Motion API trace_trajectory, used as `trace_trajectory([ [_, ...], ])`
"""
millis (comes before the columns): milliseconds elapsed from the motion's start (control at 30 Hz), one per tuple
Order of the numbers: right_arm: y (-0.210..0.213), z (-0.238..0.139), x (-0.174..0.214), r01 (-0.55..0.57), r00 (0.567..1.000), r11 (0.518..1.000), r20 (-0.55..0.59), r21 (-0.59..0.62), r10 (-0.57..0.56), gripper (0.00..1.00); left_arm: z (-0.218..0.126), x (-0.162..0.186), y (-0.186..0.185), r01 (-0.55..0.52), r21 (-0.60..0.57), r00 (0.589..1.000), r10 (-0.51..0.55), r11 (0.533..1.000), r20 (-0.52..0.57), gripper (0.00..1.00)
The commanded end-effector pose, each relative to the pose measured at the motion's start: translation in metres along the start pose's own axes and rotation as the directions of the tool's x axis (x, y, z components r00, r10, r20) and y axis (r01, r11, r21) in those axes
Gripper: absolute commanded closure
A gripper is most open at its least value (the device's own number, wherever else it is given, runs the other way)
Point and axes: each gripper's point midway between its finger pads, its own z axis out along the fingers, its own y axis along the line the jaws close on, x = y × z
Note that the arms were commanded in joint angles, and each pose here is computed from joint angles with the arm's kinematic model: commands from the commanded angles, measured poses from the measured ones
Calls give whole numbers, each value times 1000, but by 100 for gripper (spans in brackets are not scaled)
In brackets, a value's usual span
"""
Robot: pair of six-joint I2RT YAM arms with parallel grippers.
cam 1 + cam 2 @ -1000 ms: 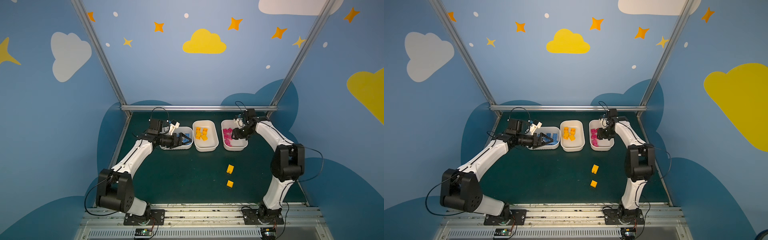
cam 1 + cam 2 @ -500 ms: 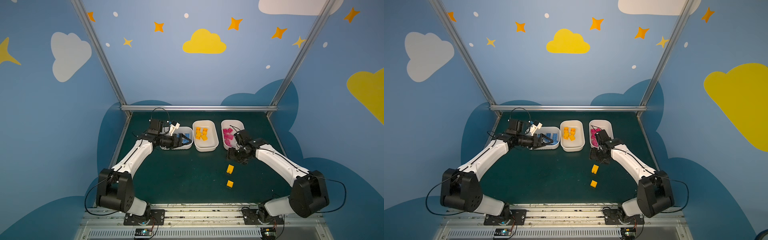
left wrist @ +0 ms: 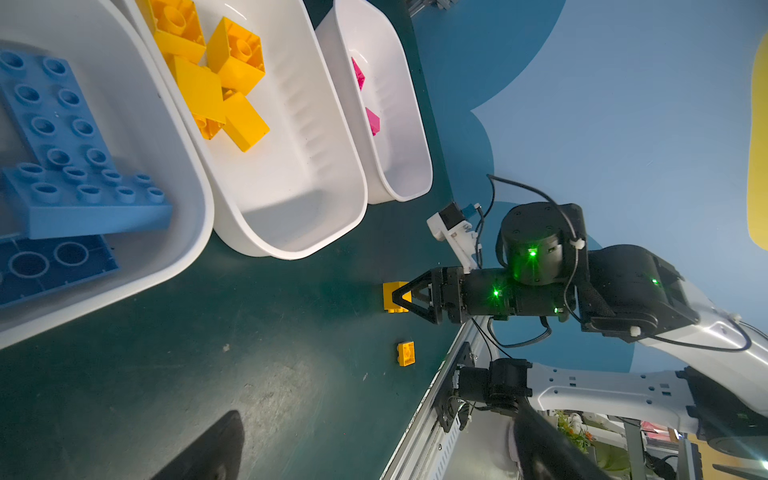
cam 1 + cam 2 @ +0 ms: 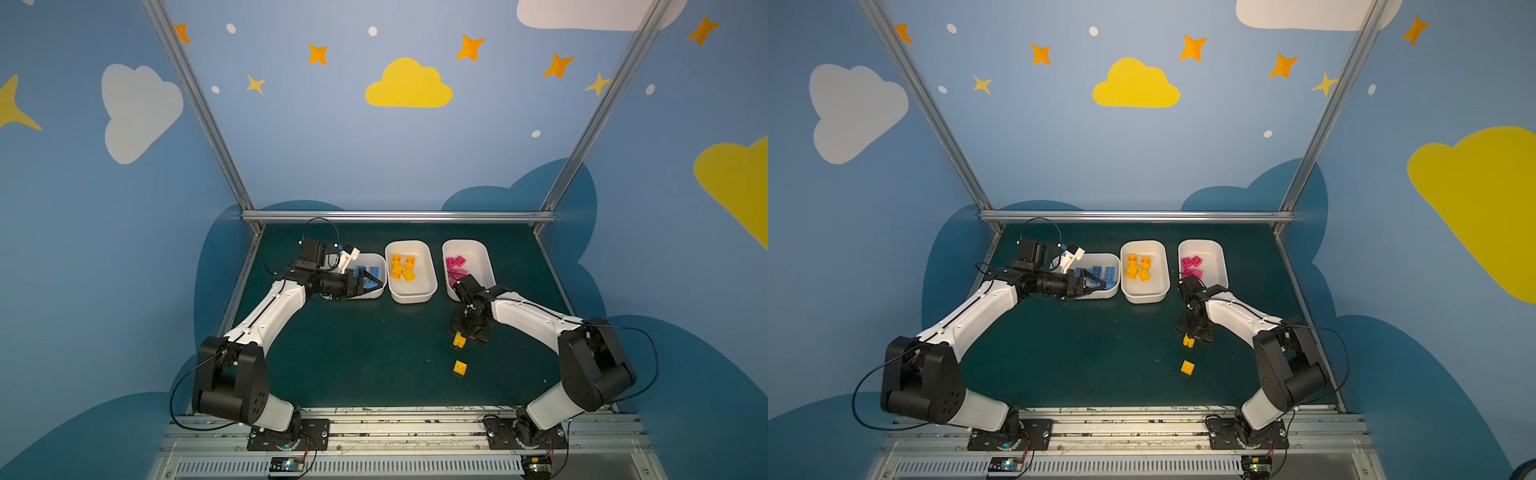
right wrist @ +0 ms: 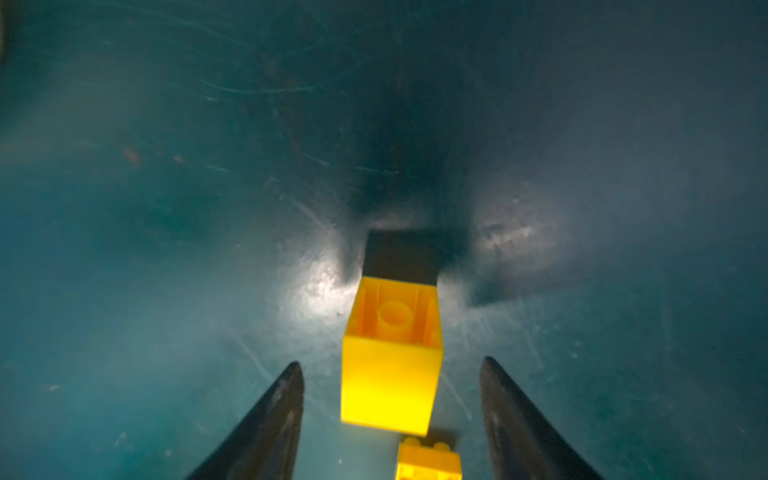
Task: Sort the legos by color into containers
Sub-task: 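Return the right gripper to the table and grasp a yellow 2x2 brick, then carry the yellow brick into the middle bin and open the right gripper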
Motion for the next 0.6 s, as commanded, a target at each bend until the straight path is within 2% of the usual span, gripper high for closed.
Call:
trace_trajectory([
  [0,1,5,-2,1,1000,999,4,34,-1,43,0,6,2,-5,-7,1000,5,1000,-15,1],
  [100,-1,6,-1,36,999,997,6,73,-36,54,-1,7,2,-6,-9,1000,6,1000,-16,1],
  [167,-2,1,-2,48,999,996,11,77,-49,65,-1,8,3,-5,-13,1000,4,1000,-18,1],
  [267,7,-22,-15,98,992,994,72,45,-101,76,-2,9,4,-4,-15,1000,4,1000,-20,1],
  [367,29,-51,-31,161,978,987,137,-21,-156,80,-3,8,4,-3,-17,1000,3,1000,-18,1],
  [567,88,-91,-71,298,932,948,248,-108,-265,81,-3,4,1,3,-10,1000,-3,1000,-9,1],
])
